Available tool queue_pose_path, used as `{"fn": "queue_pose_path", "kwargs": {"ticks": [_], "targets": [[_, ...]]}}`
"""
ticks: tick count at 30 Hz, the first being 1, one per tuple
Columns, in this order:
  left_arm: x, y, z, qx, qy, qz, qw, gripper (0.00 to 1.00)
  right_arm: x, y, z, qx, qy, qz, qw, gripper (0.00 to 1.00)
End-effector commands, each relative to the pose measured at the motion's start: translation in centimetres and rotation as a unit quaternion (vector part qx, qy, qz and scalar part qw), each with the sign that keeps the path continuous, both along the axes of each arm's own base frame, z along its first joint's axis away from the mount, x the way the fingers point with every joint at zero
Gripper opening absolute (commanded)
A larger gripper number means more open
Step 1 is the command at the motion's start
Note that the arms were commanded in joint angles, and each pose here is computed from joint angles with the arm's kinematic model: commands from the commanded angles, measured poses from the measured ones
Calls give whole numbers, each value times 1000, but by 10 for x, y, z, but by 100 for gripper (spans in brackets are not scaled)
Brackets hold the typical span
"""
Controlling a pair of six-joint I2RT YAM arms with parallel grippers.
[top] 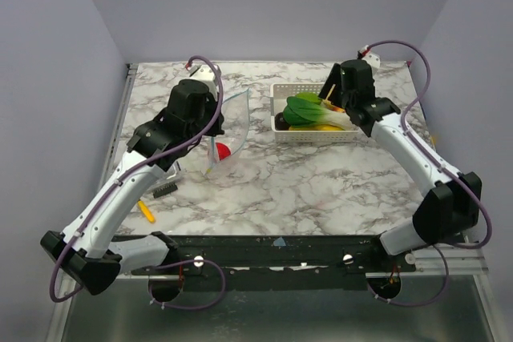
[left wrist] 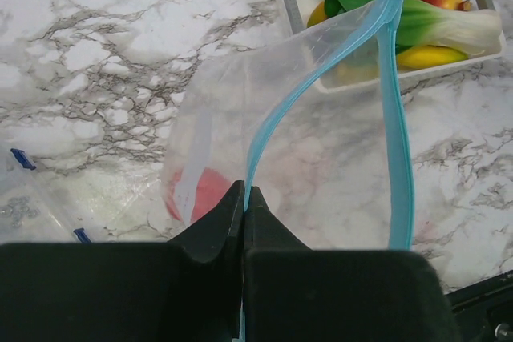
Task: Place the food in the zip-top bag and seal the zipper
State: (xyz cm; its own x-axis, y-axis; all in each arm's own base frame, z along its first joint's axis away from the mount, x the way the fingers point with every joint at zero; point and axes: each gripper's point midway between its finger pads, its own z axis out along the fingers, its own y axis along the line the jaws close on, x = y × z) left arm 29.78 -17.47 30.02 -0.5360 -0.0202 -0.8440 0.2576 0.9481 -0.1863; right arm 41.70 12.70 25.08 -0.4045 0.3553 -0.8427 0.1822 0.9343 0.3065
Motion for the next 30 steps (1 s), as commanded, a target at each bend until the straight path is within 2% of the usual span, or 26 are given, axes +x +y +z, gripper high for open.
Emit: {"fn": "queue_pose_path", "kwargs": {"ticks": [1,5,12,22,26,30], "targets": [[-10,8,16,-32,-16,17,999,0,27,6,-18,12,37,3,999,74],[-3,2,-6,-26,-8,14,1000,0,52,3,-37,-2,56,-12,998,77],[7,-6,-48,18,47,4,999,0,78,-18,-60,-82,99,-52,990,83],[11,-17,-54,12,58,-14,998,0,95,-42,-95,-141,123,-54,981,83],[14,-15,-59,34,66,-14,997,0,107,-38,-113,-137,129,-33,982,82],[16,-11,-63,57,79,-13,995,0,117,-45,-127,-168,130,-38,976,82]]}}
